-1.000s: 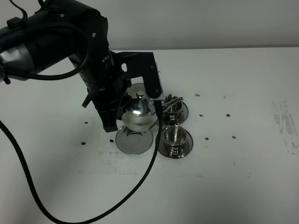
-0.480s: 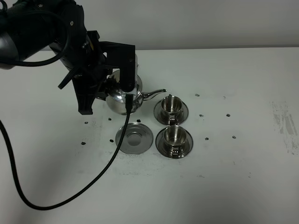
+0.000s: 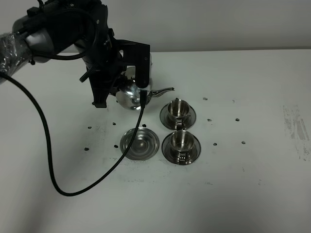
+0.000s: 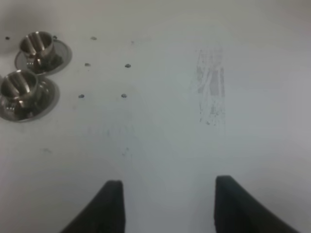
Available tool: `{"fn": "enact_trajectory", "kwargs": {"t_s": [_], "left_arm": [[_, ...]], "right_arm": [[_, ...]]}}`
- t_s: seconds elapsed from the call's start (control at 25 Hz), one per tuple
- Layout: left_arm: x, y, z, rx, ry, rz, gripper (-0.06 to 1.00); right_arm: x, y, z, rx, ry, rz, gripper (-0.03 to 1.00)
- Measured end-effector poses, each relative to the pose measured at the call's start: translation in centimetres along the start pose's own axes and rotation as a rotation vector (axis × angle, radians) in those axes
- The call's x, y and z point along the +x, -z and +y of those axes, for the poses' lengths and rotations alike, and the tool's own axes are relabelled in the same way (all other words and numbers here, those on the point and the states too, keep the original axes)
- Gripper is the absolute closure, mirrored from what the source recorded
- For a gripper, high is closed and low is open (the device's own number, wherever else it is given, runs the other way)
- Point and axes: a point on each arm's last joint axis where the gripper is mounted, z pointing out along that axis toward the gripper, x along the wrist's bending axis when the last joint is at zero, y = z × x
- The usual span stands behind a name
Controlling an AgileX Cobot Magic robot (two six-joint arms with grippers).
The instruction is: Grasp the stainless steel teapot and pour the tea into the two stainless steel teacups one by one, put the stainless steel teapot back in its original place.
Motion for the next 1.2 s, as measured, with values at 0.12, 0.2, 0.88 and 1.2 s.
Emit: {"fn": "enact_trajectory", "kwargs": {"t_s": [0.12,0.2,0.88,1.2], "left_arm": [[0.5,-0.8,0.2,0.033,-0.027,0.009,0.74],[0.6,-1.4,0.5,0.044,-0.04,0.012,0.74],[0.0,-3.2,3.0,0.151,-0.201,0.08,0.74],[0.3,-3.8,3.3,0.186,-0.252,0.136,0.74]], "right_arm": [[0.0,0.0,0.0,0.0,0.0,0.0,0.53],[0.0,0.0,0.0,0.0,0.0,0.0,0.53],[0.0,0.0,0.0,0.0,0.0,0.0,0.53],[0.0,0.0,0.0,0.0,0.0,0.0,0.53]]}}
